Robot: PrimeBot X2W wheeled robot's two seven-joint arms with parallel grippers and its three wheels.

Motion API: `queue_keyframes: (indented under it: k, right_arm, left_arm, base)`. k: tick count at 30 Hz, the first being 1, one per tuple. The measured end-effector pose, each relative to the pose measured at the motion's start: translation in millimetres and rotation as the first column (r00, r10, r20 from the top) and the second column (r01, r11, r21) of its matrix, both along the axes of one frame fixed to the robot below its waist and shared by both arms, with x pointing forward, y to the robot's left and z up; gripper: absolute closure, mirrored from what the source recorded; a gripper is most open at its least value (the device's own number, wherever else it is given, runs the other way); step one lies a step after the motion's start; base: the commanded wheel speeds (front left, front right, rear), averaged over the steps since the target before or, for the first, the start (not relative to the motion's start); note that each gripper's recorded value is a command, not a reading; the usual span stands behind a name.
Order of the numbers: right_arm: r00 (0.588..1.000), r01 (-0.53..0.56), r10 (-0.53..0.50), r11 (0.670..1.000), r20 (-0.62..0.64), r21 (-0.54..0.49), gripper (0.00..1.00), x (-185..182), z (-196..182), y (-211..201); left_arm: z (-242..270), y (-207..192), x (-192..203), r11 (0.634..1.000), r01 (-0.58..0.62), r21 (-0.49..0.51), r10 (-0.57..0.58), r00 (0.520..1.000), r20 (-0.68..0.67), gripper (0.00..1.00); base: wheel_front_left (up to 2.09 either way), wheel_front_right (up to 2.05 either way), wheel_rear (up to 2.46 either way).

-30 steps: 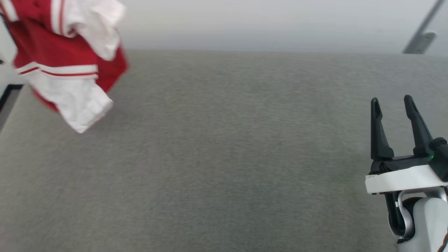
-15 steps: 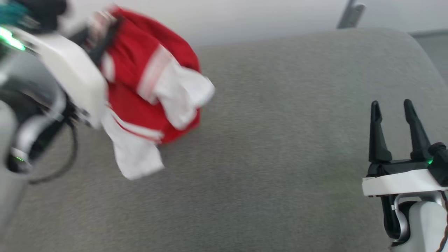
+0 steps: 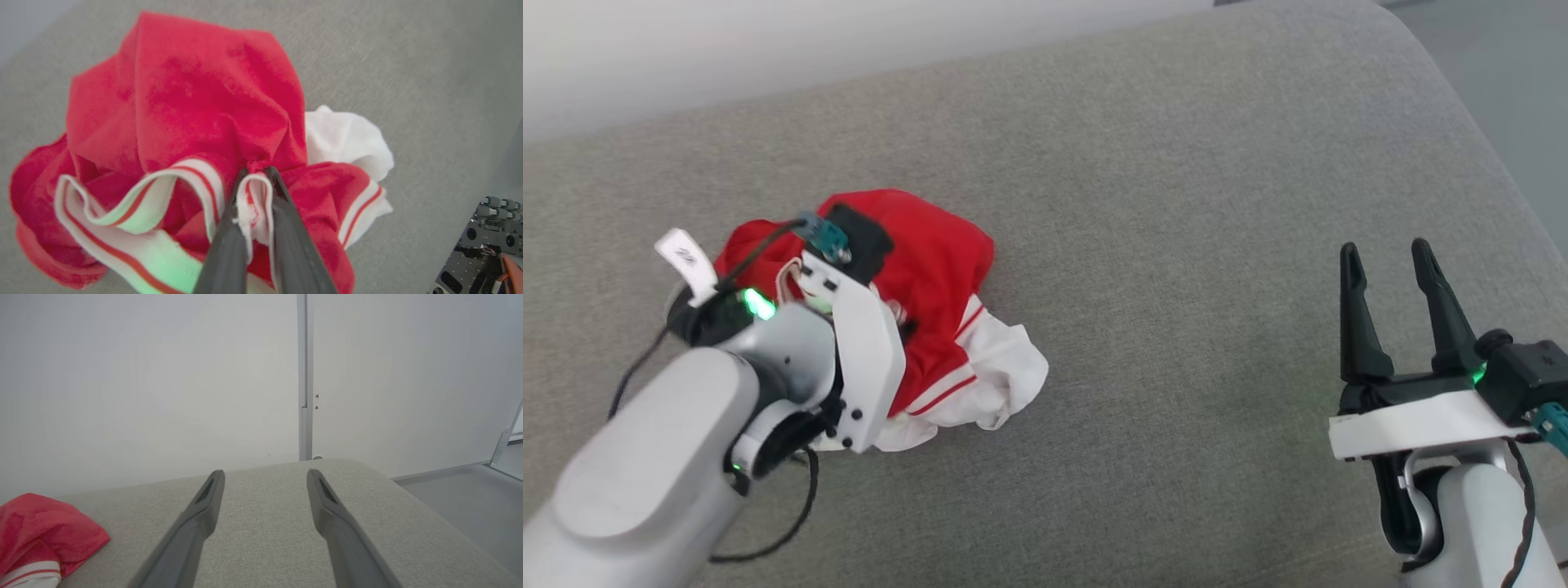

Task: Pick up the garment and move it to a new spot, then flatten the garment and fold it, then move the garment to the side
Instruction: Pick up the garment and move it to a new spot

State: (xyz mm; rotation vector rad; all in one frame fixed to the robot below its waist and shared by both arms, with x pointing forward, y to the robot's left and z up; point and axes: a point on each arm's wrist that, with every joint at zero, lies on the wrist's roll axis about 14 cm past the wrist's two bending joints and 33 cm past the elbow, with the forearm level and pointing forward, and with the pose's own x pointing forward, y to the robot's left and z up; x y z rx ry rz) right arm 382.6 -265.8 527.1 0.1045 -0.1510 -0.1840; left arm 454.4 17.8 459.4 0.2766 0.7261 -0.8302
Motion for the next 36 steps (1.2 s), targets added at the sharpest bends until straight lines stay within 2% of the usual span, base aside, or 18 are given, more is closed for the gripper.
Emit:
queue_keyframes:
  k: [4,10,11,12,13,17,22,25,27,31,36]
  right_arm:
    - [1.0,0.001,-0.001,1.0,-0.005,0.02,0.0,2,-3,0]
    - [1.0,-0.015,0.015,1.0,-0.004,0.025,0.0,7,-3,4]
    - [1.0,-0.018,0.018,1.0,-0.005,0.025,0.0,7,-3,5]
    - [1.0,-0.021,0.022,0.999,-0.004,0.026,0.0,8,-3,6]
    - [1.0,-0.025,0.025,0.999,-0.003,0.026,0.0,9,-3,7]
    - [0.999,-0.041,0.04,0.999,0.006,0.022,0.0,10,0,13]
    - [0.998,-0.066,0.065,0.998,0.013,0.014,0.0,10,3,22]
    - [0.996,-0.086,0.085,0.996,0.026,0.013,0.0,10,7,29]
    - [0.993,-0.107,0.107,0.994,0.04,0.013,0.0,9,11,36]
    - [0.989,-0.14,0.14,0.99,0.053,0.001,0.0,9,17,44]
    - [0.982,-0.172,0.173,0.985,0.072,-0.009,0.0,11,23,53]
  left_arm:
    - [-47,8,-7,0.997,-0.017,0.078,0.028,0.991,-0.13,1.0]
    - [-75,12,-11,0.992,-0.014,0.125,0.039,0.978,-0.203,1.0]
    - [-77,12,-11,0.992,-0.011,0.127,0.037,0.978,-0.205,0.87]
    - [-77,12,-10,0.992,-0.007,0.127,0.033,0.979,-0.199,0.5]
    - [-76,12,-9,0.993,-0.011,0.121,0.035,0.98,-0.195,0.0]
    - [-62,9,-4,0.997,-0.035,0.073,0.046,0.986,-0.16,0.0]
    - [-25,14,4,0.999,-0.049,-0.005,0.049,0.998,-0.031,0.0]
    - [0,22,7,0.994,-0.079,-0.071,0.082,0.996,0.046,0.0]
    - [23,32,8,0.981,-0.122,-0.152,0.141,0.983,0.12,0.0]
    - [58,54,11,0.942,-0.183,-0.281,0.255,0.935,0.247,0.0]
    - [88,93,9,0.868,-0.252,-0.428,0.423,0.828,0.369,0.0]
  base:
    - [0.0,0.0,0.0]
    - [0.0,0.0,0.0]
    - [0.0,0.0,0.0]
    - [0.0,0.0,0.0]
    - [0.0,0.0,0.0]
    - [0.0,0.0,0.0]
    - [0.0,0.0,0.0]
    - [0.0,0.0,0.0]
    - [0.0,0.0,0.0]
    - [0.0,0.0,0.0]
    - [0.0,0.0,0.0]
